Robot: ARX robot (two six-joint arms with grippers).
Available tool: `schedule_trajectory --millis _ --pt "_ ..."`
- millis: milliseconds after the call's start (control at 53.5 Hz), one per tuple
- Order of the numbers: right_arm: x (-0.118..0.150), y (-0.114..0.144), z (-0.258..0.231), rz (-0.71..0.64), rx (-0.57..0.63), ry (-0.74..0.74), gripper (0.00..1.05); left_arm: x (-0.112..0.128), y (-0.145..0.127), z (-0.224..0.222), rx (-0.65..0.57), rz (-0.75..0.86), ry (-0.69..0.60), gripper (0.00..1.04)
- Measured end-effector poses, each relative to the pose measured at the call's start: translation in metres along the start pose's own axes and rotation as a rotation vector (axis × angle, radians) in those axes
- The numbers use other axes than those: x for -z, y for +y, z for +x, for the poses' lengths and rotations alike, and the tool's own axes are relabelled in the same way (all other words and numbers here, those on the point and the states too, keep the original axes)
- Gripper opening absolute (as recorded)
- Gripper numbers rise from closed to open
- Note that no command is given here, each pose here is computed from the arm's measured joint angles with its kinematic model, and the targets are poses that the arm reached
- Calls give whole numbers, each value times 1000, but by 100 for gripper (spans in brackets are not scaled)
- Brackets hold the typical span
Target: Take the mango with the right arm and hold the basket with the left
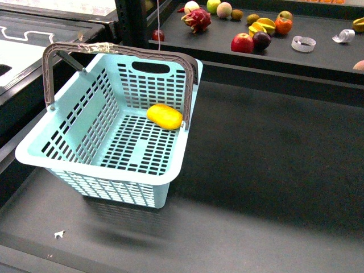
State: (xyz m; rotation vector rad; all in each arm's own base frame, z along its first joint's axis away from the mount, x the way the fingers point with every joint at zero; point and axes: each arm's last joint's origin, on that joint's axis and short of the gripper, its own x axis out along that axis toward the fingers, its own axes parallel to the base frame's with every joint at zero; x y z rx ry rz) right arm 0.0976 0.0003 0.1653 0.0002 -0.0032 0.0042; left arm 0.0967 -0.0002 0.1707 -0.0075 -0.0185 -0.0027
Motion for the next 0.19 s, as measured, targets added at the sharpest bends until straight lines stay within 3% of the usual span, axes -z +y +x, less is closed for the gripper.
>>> schedule_trajectory --millis 187 --pt "0 0 0 0 0 0 96 0 0 0 0 0 0 2"
